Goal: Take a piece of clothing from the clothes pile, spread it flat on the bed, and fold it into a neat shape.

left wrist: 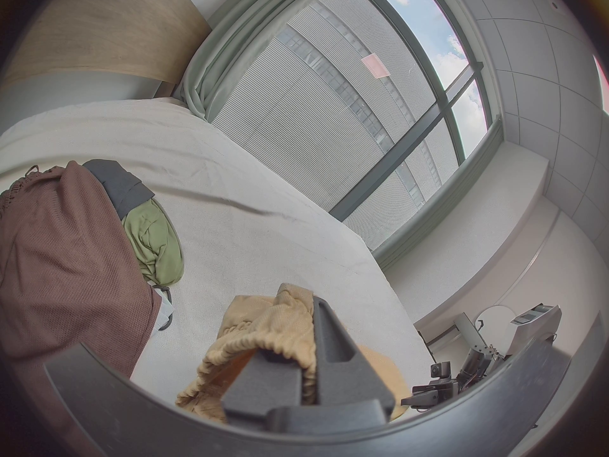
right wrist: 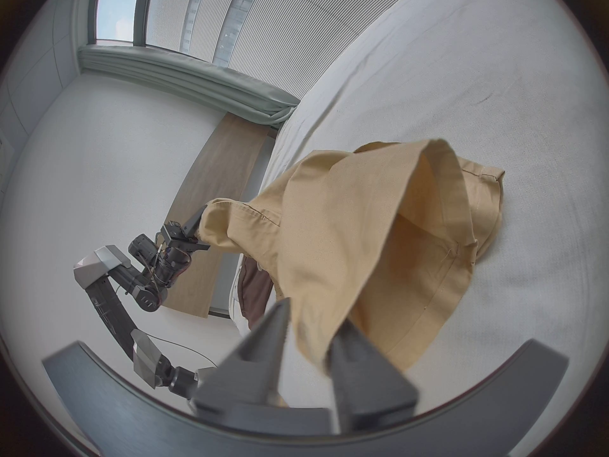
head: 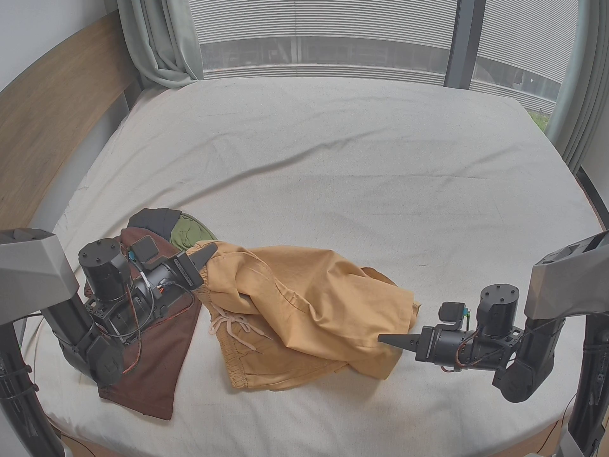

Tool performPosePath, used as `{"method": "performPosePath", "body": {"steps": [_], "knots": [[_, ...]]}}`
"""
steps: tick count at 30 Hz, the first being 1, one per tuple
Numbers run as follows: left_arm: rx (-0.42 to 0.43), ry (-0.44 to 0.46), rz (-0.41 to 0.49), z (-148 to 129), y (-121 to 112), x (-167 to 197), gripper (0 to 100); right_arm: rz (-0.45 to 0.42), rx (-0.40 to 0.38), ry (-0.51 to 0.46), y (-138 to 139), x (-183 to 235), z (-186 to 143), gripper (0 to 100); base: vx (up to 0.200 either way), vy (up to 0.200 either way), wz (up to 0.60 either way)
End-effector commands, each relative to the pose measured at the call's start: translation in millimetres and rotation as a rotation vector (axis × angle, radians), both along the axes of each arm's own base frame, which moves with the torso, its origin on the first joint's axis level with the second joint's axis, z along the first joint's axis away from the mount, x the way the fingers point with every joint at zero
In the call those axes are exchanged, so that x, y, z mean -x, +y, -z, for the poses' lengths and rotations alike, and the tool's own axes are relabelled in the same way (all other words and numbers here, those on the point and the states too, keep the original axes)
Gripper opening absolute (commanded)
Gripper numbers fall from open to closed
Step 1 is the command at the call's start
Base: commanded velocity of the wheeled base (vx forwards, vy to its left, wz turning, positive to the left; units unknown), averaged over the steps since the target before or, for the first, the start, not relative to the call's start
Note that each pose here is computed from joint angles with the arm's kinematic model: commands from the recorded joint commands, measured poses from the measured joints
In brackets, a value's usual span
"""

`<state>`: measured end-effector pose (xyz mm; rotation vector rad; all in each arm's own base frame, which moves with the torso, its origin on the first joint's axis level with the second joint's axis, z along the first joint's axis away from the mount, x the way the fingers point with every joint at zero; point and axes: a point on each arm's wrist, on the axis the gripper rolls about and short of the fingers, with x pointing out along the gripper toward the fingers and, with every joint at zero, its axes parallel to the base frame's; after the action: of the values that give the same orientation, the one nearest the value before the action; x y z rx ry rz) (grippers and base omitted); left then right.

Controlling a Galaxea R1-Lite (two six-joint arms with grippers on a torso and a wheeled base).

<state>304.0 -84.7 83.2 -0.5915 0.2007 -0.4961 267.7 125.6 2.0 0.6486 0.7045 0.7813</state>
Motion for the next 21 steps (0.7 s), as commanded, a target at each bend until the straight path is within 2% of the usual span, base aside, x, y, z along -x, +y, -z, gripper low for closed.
{"method": "performPosePath", "body": {"steps": [1,21], "knots": [[0.0,0.004,-0.002,1.3,0.6,-0.7,0,-0.021,0.019,0.029,7.7,-2.3,16.9,100,0.0,0.0,0.0],[0.0,0.001,-0.002,0.4,0.6,-0.4,0,-0.06,0.017,0.017,20.4,2.1,15.1,100,0.0,0.0,0.0]]}}
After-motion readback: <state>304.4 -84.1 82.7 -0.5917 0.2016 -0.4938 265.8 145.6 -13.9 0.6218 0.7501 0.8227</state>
